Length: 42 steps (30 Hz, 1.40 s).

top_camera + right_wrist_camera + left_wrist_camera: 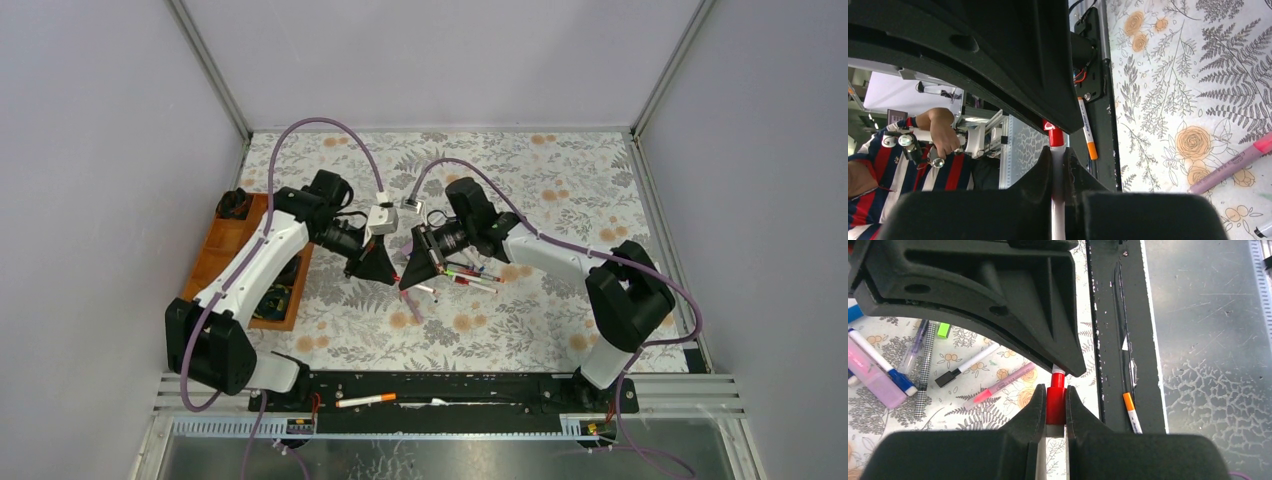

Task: Open the pen caps

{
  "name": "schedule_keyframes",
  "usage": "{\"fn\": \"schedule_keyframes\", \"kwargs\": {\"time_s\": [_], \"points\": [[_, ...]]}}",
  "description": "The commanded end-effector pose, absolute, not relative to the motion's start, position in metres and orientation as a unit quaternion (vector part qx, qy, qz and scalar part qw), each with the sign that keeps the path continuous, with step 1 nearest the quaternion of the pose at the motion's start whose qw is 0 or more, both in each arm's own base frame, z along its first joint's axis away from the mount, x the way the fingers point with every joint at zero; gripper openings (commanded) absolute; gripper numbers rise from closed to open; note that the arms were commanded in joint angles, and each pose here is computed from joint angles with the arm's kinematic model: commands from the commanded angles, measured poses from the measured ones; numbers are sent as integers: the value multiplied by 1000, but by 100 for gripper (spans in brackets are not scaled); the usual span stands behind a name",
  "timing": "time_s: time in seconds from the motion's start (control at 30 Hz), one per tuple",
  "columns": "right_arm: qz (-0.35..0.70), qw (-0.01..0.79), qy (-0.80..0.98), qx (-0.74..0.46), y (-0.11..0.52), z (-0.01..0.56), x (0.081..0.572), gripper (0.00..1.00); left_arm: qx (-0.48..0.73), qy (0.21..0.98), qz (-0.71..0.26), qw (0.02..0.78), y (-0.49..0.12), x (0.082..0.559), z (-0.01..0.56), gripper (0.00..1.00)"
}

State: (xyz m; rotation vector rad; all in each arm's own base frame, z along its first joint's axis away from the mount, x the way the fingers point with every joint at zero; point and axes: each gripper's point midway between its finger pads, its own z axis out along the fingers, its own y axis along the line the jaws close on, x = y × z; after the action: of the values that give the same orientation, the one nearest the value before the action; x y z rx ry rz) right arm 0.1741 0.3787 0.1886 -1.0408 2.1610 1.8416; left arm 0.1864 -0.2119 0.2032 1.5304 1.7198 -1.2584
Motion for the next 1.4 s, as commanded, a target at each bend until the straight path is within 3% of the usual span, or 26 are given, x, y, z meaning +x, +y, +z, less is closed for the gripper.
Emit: {"fn": "schedule_keyframes", "kwargs": {"time_s": [0.0,0.27,0.53,0.63,0.8,0.93,1.1,1.23,1.37], "points": [[614,90,716,-319,374,203,189,0,588,620,-447,266,-208,180,207,0],[591,72,741,-311,350,183,175,0,640,616,-381,256,-189,183,198,0],[512,115,801,-288,303,166,192,0,643,648,-288,289,-172,227,191,0],[400,188,870,-219,262,145,241,0,595,690,-251,326,-171,261,176,0],[69,295,952,-52,123,98,326,0,486,772,-211,352,-162,301,141,0],[-28,329,944,21,72,88,355,0,400,824,-222,335,-146,319,116,0],[-51,297,953,36,71,49,370,0,329,868,-205,312,-129,343,88,0],[-50,274,960,26,76,30,376,13,310,887,-187,288,-121,346,65,0],[-66,278,958,30,70,21,383,18,297,898,-183,266,-117,341,46,4]]}}
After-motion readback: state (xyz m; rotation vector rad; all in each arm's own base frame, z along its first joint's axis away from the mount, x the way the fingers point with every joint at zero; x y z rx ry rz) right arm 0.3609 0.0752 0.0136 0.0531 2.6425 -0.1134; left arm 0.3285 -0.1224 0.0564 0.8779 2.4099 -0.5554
